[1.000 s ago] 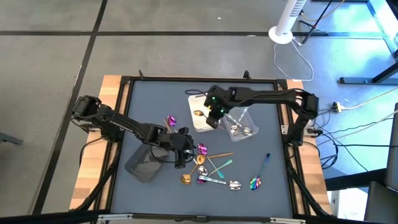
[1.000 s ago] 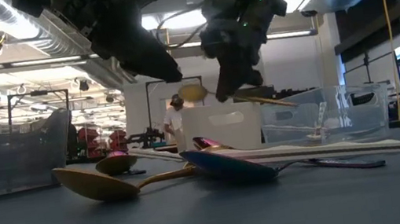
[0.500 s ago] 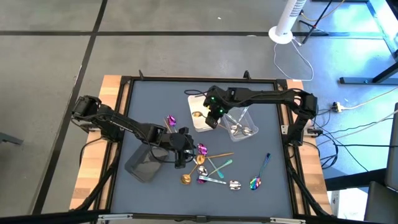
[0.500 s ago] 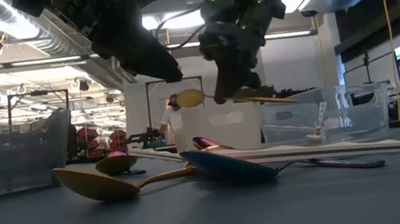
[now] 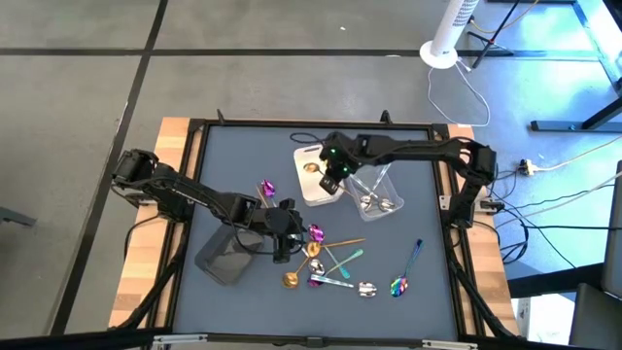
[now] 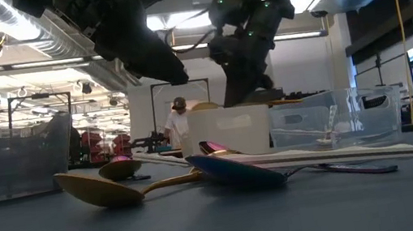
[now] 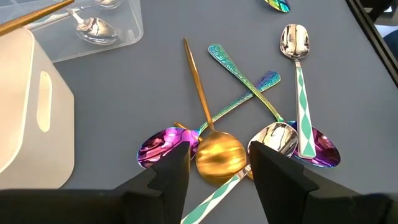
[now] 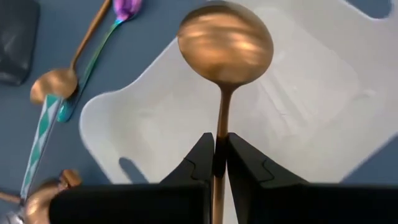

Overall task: Sort silverware by color (type)
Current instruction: Put the gold spoon into the white bin, then put the green spoon into the transparent bin

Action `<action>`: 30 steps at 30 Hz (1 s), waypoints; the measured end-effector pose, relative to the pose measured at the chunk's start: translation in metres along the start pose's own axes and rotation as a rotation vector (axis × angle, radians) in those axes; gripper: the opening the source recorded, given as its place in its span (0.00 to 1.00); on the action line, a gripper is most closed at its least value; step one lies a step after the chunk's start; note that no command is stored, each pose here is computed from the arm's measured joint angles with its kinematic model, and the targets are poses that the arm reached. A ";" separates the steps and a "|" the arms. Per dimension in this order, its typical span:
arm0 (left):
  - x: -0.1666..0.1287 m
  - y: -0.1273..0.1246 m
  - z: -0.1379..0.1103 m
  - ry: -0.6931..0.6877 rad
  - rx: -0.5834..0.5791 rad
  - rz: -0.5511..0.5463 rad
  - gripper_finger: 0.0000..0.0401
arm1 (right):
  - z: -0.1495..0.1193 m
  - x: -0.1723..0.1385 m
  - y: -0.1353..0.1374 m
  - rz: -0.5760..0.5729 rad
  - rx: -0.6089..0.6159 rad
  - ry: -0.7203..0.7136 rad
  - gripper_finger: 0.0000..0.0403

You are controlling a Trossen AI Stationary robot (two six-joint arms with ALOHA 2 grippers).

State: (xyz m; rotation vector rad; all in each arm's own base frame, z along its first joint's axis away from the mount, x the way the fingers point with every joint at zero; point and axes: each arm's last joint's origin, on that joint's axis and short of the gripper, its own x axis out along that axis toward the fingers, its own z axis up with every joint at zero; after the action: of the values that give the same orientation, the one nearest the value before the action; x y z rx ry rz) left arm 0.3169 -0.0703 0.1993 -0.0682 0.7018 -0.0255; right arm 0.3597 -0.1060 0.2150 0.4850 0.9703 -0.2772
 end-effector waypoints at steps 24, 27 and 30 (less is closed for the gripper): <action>0.000 0.000 0.000 -0.003 0.000 0.010 0.40 | 0.002 -0.001 -0.004 -0.004 0.034 -0.007 0.34; 0.000 0.000 0.000 -0.003 0.000 0.010 0.40 | 0.002 -0.005 -0.003 0.000 0.031 -0.010 0.33; 0.000 0.000 0.000 -0.004 0.000 0.010 0.40 | 0.003 -0.014 -0.001 0.025 0.004 -0.027 0.33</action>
State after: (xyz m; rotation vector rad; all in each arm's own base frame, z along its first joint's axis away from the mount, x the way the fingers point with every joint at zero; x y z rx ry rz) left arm 0.3170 -0.0700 0.1994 -0.0648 0.6986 -0.0158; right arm 0.3538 -0.1080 0.2284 0.4956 0.9371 -0.2629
